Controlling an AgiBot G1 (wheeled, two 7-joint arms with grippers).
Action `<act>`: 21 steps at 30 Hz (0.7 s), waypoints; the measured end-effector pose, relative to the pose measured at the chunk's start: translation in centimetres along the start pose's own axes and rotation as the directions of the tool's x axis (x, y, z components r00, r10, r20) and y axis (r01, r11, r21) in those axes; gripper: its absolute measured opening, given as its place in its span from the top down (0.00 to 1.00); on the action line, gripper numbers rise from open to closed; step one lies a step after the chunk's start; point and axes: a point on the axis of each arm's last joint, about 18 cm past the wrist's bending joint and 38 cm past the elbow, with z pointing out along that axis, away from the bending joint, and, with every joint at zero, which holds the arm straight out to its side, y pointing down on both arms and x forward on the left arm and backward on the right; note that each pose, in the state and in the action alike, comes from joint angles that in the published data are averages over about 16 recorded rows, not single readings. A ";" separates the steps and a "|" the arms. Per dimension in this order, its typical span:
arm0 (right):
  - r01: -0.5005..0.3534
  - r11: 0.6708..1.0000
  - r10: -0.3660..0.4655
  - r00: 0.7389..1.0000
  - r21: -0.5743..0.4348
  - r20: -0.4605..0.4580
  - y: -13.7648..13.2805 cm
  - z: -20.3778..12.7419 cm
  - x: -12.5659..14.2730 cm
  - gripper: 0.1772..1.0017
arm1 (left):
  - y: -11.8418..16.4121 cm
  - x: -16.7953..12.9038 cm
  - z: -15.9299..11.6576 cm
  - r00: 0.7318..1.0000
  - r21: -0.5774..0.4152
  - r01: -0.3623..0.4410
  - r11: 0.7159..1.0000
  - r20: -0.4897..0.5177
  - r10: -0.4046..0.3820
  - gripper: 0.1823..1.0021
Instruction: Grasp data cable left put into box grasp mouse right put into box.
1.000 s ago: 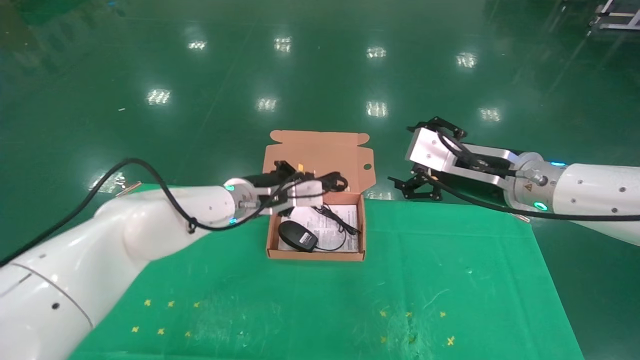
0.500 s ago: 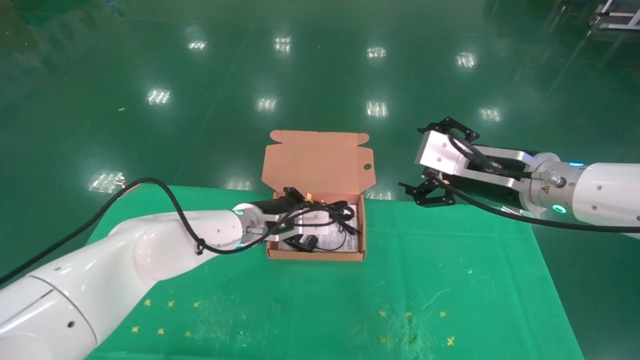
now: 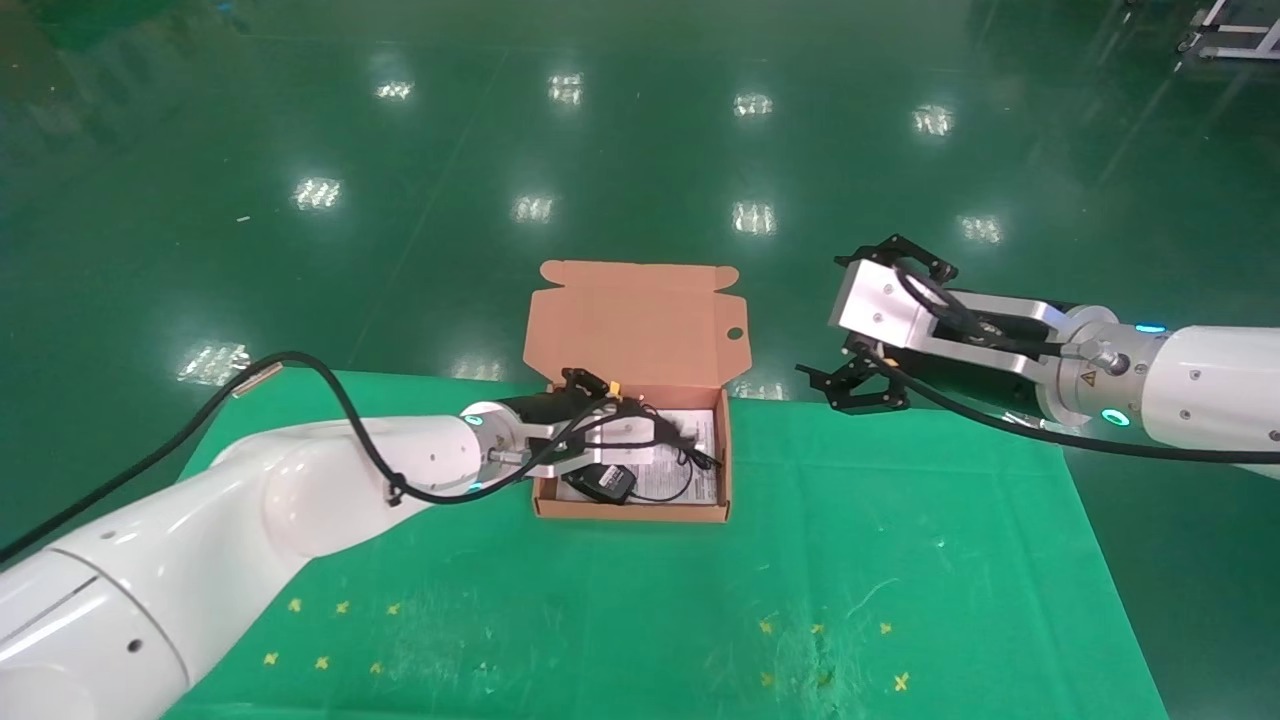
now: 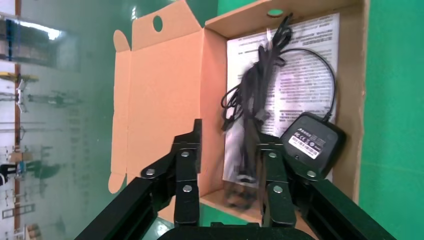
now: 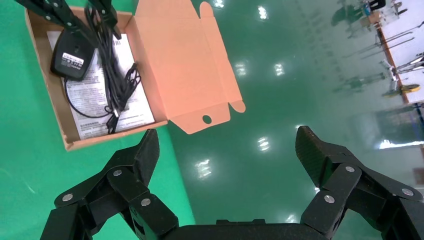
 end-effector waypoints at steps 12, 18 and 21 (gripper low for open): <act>0.124 0.992 -0.123 0.992 0.005 -0.039 -1.6 -1.5 3.0 0.00 | 1.6 -7.8 -2.4 0.981 -0.022 0.050 0.998 0.188 -0.045 0.56; 0.158 0.987 -0.158 0.987 0.006 -0.014 -2.3 -2.0 3.5 0.00 | 2.8 -10.0 -3.7 0.963 -0.013 0.131 0.991 0.239 -0.124 0.39; 0.140 0.990 -0.140 0.990 0.014 0.015 -2.5 -2.0 3.1 0.00 | 3.4 -9.7 -4.0 0.957 0.006 0.187 0.982 0.225 -0.183 0.32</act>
